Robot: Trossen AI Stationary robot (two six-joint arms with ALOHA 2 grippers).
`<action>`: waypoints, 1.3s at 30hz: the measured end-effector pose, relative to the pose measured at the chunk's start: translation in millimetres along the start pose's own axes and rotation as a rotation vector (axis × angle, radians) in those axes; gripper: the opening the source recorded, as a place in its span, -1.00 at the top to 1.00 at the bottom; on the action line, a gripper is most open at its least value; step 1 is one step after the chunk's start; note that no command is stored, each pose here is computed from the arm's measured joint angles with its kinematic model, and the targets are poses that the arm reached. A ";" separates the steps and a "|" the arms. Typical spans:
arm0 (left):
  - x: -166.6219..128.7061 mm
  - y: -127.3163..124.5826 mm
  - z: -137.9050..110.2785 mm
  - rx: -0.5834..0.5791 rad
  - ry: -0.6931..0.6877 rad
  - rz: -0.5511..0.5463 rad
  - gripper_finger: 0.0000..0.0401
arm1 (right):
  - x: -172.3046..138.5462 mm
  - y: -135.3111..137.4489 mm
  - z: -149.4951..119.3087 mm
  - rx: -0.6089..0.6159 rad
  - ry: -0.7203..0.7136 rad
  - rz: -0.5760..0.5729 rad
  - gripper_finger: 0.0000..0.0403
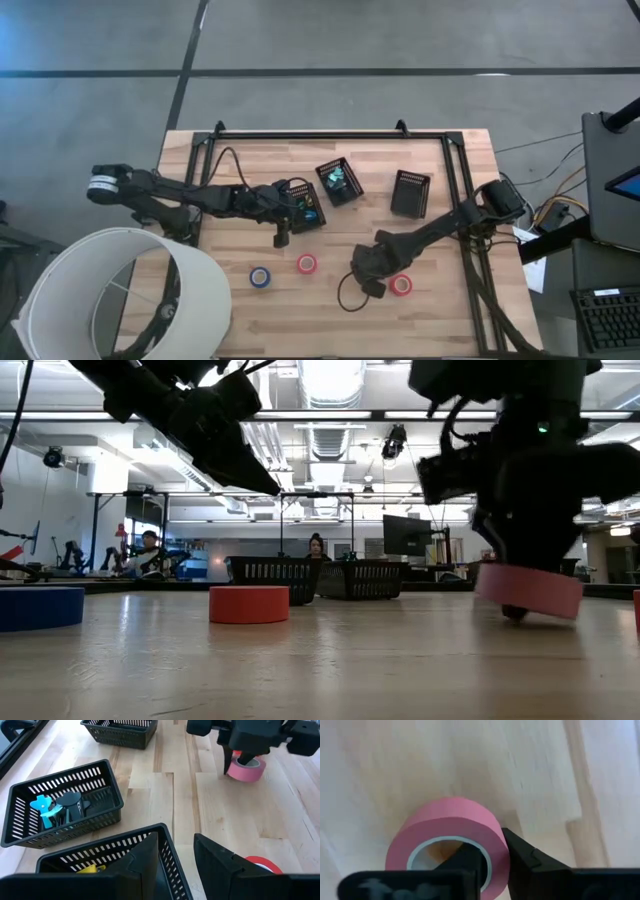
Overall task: Pick and place Stapler, Stapler remover, tape
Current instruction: Put the pink tape into the right black basket
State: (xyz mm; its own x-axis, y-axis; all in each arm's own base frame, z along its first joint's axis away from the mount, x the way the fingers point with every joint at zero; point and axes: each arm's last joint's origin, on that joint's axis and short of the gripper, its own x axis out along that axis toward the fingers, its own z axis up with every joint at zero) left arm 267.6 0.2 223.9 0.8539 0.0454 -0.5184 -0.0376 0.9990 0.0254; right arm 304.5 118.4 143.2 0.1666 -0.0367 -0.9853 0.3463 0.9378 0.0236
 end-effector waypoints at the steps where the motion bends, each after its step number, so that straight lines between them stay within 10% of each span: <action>1: 0.0 0.0 0.0 0.000 0.000 0.000 0.36 | -1.7 0.6 1.5 -0.014 -0.005 0.004 0.79; 14: 0.0 -0.1 0.0 -0.010 0.000 -0.003 0.36 | -50.7 -22.8 3.2 -0.067 0.045 -0.318 0.71; 25: 0.0 0.0 0.1 -0.022 -0.001 -0.001 0.36 | -87.9 -113.5 -0.8 0.120 -0.017 -0.448 0.73; 39: 0.0 0.0 1.4 -0.032 -0.015 0.001 0.36 | -35.7 -209.9 -28.8 0.515 -0.082 -0.462 0.71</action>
State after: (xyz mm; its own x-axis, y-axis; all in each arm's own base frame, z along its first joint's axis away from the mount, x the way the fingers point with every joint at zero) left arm 268.3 0.2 225.1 0.8614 0.0464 -0.5057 -0.0549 0.9985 -0.0019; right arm 199.3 -67.2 168.6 -0.0408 -0.4372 -0.8984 0.7893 0.5373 -0.2973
